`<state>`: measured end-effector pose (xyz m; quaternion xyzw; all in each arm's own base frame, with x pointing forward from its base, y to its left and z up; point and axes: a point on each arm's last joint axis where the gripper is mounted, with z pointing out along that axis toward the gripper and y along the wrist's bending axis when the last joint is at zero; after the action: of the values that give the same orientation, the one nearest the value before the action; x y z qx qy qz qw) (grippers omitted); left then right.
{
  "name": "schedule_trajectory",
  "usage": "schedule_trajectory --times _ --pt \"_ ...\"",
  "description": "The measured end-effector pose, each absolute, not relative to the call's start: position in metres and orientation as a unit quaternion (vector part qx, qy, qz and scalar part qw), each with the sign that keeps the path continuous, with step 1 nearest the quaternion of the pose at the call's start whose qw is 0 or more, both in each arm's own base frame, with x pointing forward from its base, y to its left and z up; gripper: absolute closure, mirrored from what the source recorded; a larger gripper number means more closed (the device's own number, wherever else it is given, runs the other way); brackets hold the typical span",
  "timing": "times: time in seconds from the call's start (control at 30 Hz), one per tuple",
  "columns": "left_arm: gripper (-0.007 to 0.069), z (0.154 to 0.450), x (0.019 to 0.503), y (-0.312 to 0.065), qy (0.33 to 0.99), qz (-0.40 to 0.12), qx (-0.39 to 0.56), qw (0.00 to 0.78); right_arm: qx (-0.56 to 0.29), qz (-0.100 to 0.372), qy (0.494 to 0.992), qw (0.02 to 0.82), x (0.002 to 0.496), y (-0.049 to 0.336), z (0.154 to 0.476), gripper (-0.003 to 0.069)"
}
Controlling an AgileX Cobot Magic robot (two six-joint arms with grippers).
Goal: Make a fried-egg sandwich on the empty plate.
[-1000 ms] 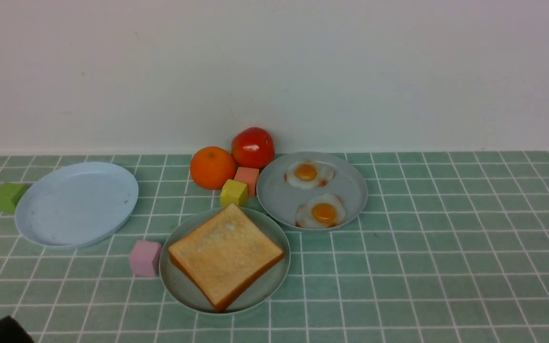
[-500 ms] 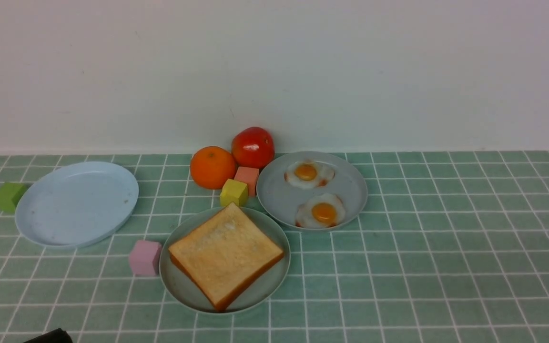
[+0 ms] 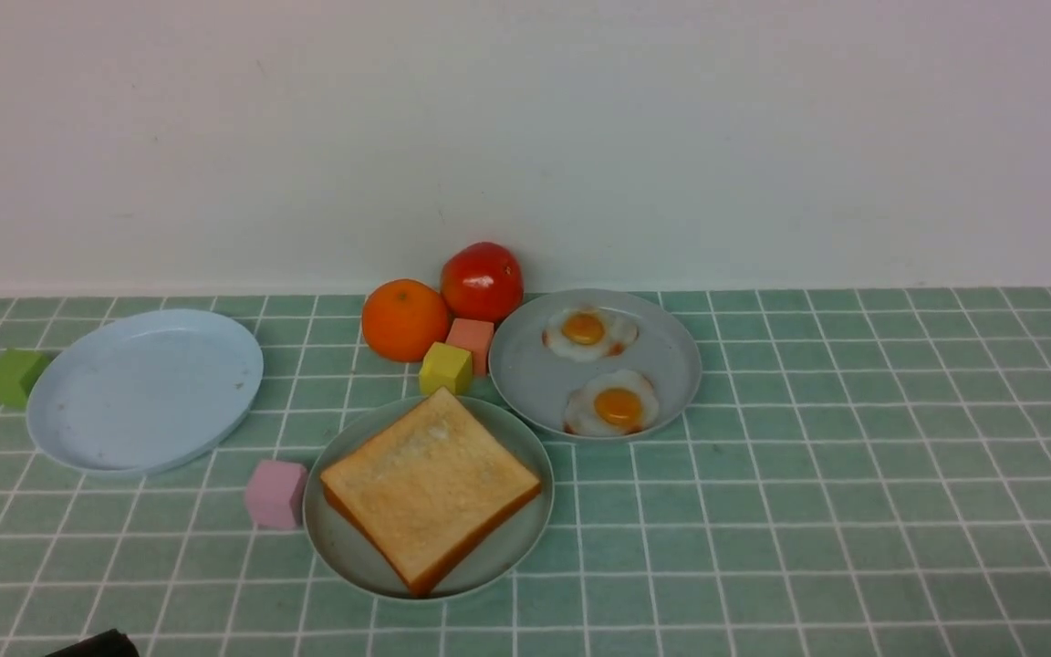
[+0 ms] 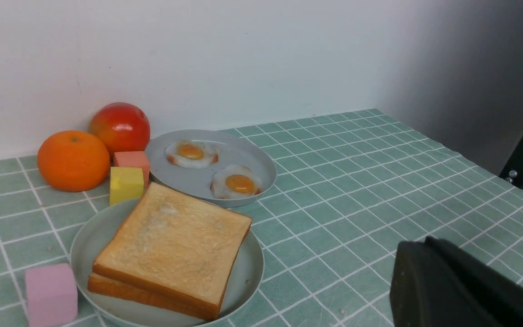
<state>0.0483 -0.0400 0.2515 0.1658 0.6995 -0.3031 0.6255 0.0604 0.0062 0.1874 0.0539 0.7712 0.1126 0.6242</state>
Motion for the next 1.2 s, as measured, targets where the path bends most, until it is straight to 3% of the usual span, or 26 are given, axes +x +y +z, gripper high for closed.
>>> schedule_trajectory --times 0.1,0.37,1.2 --pt "0.0638 0.2515 0.0483 -0.04 0.7 -0.303 0.166 0.626 0.08 0.07 0.767 0.633 0.0559 -0.0003 0.182 0.0673" --pt "0.0638 0.2514 0.0483 -0.04 0.7 -0.303 0.166 0.625 0.019 0.003 0.794 0.608 0.0535 -0.0017 0.1752 0.0673" --pt "0.0625 0.2509 0.0482 -0.0401 0.702 -0.303 0.166 0.623 -0.059 -0.011 0.805 0.59 0.0519 0.0047 0.1738 0.0669"
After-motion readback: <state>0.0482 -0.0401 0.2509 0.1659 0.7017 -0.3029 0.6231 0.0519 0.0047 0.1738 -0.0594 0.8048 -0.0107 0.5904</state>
